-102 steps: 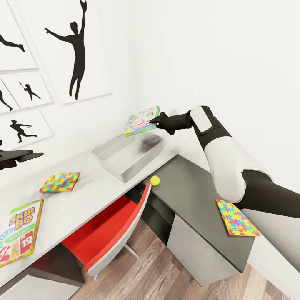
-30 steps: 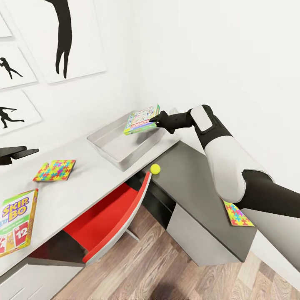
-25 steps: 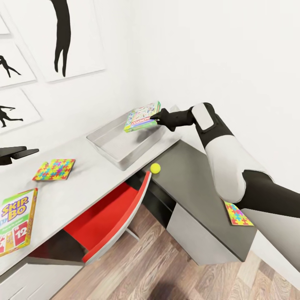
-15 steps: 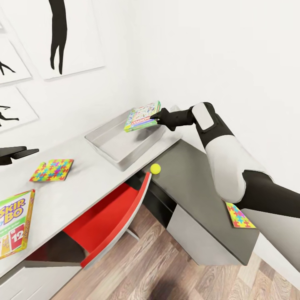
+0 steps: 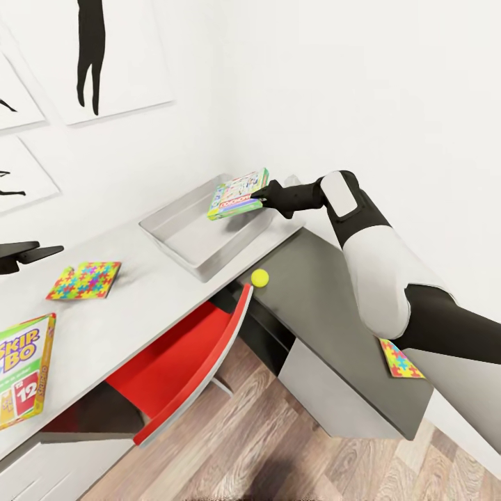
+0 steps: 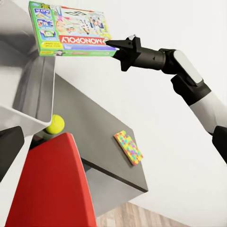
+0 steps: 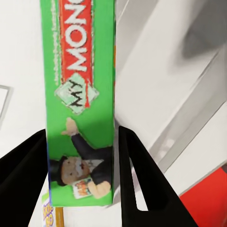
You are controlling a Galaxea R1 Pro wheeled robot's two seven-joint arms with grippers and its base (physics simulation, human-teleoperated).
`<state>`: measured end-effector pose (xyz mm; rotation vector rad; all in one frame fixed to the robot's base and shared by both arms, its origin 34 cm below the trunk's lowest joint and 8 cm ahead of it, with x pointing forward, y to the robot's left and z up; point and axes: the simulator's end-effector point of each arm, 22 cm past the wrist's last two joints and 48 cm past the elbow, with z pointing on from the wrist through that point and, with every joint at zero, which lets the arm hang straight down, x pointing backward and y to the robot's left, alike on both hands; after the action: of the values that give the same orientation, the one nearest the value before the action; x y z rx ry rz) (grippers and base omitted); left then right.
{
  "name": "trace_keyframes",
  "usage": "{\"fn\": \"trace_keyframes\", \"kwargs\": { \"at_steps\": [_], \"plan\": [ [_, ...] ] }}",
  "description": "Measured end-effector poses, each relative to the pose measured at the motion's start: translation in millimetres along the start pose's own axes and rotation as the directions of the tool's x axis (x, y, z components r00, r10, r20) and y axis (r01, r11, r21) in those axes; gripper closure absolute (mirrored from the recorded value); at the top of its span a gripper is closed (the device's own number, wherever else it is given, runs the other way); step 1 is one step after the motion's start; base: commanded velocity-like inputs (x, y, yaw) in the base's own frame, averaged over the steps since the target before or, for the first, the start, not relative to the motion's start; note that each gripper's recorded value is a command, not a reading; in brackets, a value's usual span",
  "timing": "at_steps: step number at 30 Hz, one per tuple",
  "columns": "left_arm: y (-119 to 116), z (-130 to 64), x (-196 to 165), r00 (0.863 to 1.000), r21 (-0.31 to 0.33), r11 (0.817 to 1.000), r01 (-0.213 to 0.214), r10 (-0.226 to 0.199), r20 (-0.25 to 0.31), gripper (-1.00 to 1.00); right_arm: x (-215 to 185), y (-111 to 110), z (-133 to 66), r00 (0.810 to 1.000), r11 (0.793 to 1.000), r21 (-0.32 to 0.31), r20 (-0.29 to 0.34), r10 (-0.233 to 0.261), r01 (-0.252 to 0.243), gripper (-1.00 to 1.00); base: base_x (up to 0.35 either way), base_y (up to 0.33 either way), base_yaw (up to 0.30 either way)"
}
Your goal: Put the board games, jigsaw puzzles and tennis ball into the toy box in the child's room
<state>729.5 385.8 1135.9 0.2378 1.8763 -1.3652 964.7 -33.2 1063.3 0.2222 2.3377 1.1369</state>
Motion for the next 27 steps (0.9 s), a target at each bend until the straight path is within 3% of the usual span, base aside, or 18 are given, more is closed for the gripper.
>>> {"fn": "trace_keyframes", "kwargs": {
  "at_steps": [13,27],
  "plan": [
    [11.2,3.7,7.0,1.000,-0.005,1.000,0.019,-0.020,-0.010,-1.00,5.4,-14.0,10.0,1.000,1.000,0.008,-0.013,0.015,-0.015,1.00,0.003,0.004,0.000],
    [12.3,4.3,7.8,1.000,-0.005,1.000,0.022,-0.022,-0.011,-1.00,5.3,-15.0,10.9,1.000,1.000,0.007,-0.012,0.016,-0.016,1.00,0.021,0.019,0.000]
  ]
}}
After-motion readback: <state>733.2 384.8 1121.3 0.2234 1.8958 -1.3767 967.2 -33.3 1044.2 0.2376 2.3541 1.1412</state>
